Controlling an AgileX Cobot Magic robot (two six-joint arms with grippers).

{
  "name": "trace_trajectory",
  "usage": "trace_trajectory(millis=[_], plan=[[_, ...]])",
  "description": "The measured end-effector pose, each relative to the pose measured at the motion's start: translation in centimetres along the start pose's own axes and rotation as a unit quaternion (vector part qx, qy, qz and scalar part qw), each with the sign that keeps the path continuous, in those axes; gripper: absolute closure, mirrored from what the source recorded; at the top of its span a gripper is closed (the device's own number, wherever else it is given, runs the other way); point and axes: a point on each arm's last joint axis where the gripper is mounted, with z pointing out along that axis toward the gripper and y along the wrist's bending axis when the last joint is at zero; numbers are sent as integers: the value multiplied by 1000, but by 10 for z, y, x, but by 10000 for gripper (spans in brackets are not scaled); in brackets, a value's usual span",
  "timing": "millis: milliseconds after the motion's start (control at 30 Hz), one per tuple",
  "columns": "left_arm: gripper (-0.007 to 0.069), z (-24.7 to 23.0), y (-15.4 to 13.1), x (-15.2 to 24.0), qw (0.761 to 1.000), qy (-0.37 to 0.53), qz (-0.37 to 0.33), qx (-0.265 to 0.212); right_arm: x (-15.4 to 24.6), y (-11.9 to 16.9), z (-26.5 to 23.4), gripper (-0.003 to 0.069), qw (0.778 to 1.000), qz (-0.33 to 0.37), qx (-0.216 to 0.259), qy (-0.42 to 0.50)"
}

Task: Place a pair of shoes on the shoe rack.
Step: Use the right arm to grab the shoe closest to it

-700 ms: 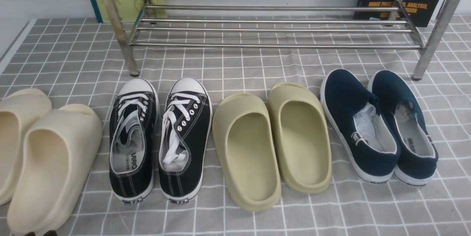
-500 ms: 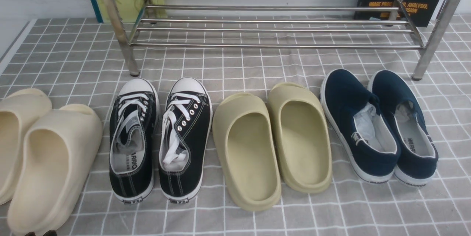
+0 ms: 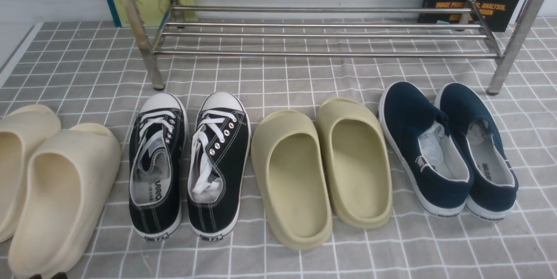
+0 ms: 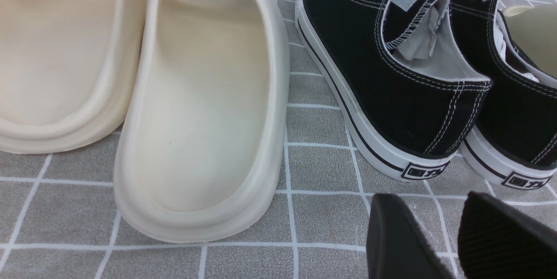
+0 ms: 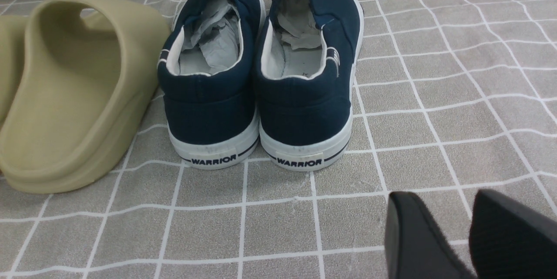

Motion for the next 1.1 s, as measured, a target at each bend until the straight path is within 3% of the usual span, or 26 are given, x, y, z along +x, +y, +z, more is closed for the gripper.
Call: trace_trajectory(millis=[1100], plan=[[387,0,0,0,1000,0,0,0,-2,0,0,419,1000,-1,-1,-11]])
